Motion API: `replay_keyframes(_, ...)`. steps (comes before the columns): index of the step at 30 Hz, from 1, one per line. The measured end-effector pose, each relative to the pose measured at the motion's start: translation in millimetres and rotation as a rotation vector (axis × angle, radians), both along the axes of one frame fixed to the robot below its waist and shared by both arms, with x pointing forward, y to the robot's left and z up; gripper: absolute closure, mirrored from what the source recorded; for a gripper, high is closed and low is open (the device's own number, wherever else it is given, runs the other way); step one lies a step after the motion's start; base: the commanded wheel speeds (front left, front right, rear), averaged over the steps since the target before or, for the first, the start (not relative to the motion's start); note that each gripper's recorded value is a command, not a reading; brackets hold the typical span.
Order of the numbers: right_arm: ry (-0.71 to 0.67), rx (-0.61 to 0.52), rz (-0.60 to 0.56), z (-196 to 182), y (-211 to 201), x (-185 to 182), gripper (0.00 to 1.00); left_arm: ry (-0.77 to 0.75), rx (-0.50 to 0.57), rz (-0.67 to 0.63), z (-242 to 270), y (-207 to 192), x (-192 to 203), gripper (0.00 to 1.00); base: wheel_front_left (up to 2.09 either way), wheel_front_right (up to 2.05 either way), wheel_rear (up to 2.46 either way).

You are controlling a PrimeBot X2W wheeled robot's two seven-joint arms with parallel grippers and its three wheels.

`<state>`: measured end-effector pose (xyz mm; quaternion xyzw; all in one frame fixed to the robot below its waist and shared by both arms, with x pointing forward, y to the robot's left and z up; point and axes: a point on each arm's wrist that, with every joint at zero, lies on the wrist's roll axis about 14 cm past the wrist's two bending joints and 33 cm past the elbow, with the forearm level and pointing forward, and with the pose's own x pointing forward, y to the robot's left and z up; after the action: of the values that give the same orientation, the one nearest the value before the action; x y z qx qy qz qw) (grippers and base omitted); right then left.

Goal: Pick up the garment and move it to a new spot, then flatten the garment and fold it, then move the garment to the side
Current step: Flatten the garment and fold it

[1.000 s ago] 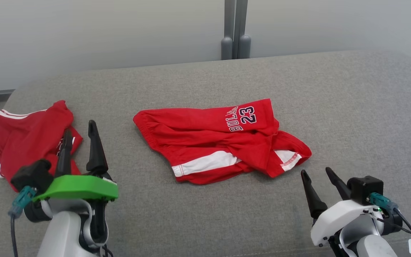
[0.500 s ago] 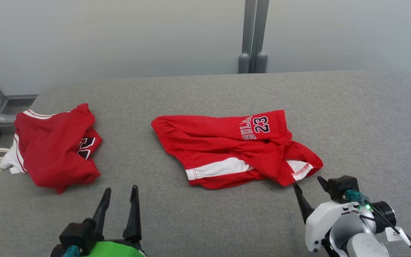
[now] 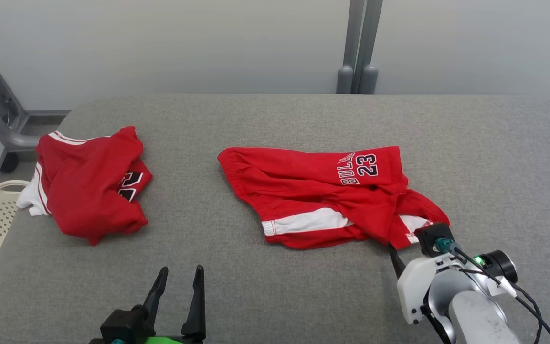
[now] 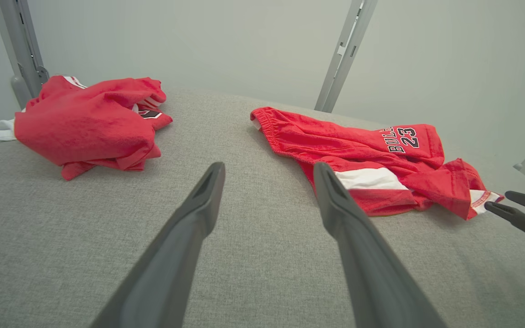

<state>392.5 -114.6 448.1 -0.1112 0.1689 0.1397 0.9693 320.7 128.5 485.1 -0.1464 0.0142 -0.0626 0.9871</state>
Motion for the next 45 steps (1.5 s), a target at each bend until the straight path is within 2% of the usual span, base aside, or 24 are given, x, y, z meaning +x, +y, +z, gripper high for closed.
replay_keyframes(6, 0.023, 0.032, 0.038, -8.8, 15.8, 17.3, 0.0, 0.019, 0.002, 0.009, -5.0, 2.1, 3.9, 0.0, 0.0, 0.0, 0.0)
replay_keyframes(10, 0.045, 0.044, 0.054, -15.9, 23.1, 23.5, 0.19, 0.035, 0.002, 0.014, -9.5, 3.3, 5.2, 0.0, 0.0, 0.0, 0.0)
replay_keyframes(12, 0.049, 0.049, 0.061, -18.0, 26.2, 26.3, 0.53, 0.039, 0.001, 0.02, -10.7, 4.9, 5.6, 0.0, 0.0, 0.0, 0.0)
replay_keyframes(13, 0.049, 0.053, 0.065, -18.8, 27.9, 27.3, 0.65, 0.042, 0.002, 0.023, -11.6, 5.7, 5.5, 0.0, 0.0, 0.0, 0.0)
replay_keyframes(14, 0.049, 0.055, 0.07, -19.2, 29.7, 28.4, 0.86, 0.045, 0.003, 0.026, -12.4, 6.7, 5.5, 0.0, 0.0, 0.0, 0.0)
replay_keyframes(15, 0.049, 0.058, 0.074, -19.5, 31.3, 29.2, 1.0, 0.048, 0.003, 0.029, -13.4, 7.7, 5.2, 0.0, 0.0, 0.0, 0.0)
replay_keyframes(22, -0.028, 0.107, 0.071, 0.3, 34.0, 39.7, 1.0, 0.048, 0.004, 0.029, -13.9, 7.5, 6.4, 0.0, 0.0, 0.0, 0.0)
replay_keyframes(31, -0.161, 0.103, -0.029, 47.3, 1.8, 74.8, 1.0, 0.044, 0.008, 0.012, -13.0, 3.0, 9.8, 0.0, 0.0, 0.0, 0.0)
replay_keyframes(42, -0.148, 0.071, -0.128, 50.7, -31.2, 117.9, 1.0, 0.049, 0.026, 0.022, -12.3, 9.5, 14.6, 0.0, 0.0, 0.0, 0.0)
replay_keyframes(43, -0.145, 0.075, -0.137, 49.8, -33.7, 121.9, 0.67, 0.051, 0.028, 0.025, -12.7, 10.5, 14.7, 0.0, 0.0, 0.0, 0.0)
replay_keyframes(44, -0.141, 0.07, -0.142, 48.2, -35.4, 125.4, 0.0, 0.053, 0.03, 0.029, -13.0, 11.9, 14.7, 0.0, 0.0, 0.0, 0.0)
replay_keyframes(45, -0.14, 0.07, -0.145, 46.6, -36.0, 128.8, 0.0, 0.056, 0.031, 0.033, -13.8, 13.2, 14.5, 0.0, 0.0, 0.0, 0.0)
